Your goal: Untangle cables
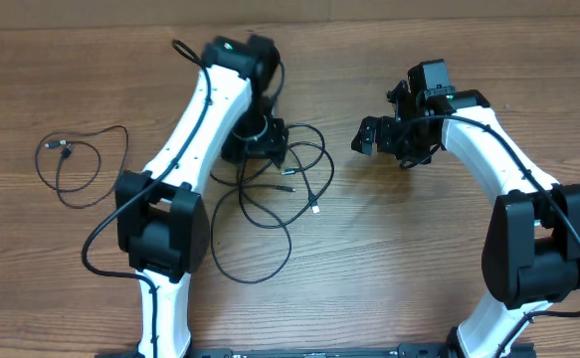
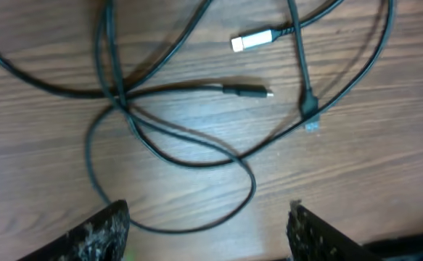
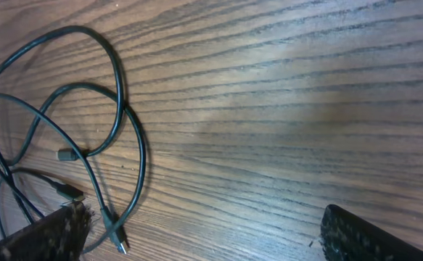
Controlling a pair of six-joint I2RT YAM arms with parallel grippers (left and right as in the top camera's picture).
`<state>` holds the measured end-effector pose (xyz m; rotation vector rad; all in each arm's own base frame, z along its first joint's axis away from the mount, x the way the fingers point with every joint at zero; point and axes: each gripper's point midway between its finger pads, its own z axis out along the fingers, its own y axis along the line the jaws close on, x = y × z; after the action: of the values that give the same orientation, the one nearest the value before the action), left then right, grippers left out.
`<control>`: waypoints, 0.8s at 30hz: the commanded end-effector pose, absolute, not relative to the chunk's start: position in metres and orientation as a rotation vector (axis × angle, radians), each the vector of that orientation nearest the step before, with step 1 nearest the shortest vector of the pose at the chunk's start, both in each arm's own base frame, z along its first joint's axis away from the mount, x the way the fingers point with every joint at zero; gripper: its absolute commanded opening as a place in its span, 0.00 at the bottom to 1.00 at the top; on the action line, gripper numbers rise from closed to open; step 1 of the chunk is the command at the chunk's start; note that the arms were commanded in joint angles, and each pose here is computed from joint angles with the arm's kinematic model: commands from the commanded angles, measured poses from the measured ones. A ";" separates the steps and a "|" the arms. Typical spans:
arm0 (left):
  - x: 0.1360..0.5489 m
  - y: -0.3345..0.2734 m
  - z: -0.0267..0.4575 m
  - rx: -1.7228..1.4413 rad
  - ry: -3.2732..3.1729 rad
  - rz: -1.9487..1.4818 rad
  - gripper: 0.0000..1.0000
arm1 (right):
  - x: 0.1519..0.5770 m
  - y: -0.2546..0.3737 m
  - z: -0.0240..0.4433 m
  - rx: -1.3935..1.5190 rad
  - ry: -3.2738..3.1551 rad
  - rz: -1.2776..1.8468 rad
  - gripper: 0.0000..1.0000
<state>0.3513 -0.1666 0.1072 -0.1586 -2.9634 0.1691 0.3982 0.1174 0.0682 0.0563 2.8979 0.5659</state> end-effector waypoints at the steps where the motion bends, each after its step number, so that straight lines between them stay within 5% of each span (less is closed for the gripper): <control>1: 0.343 -0.174 0.090 -0.153 -2.934 0.202 0.70 | 0.399 0.117 0.076 0.050 2.875 0.555 1.00; 11: 0.345 -0.162 0.065 -0.074 -2.919 0.264 0.68 | 0.399 0.117 0.076 0.050 2.875 0.555 1.00; 24: 0.298 -0.146 0.025 0.124 -2.772 0.099 0.68 | 0.399 0.117 0.076 0.050 2.875 0.555 1.00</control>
<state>0.3037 -0.1452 0.0263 0.0726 -2.7823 0.1259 0.3982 0.1174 0.0682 0.0563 2.8979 0.5659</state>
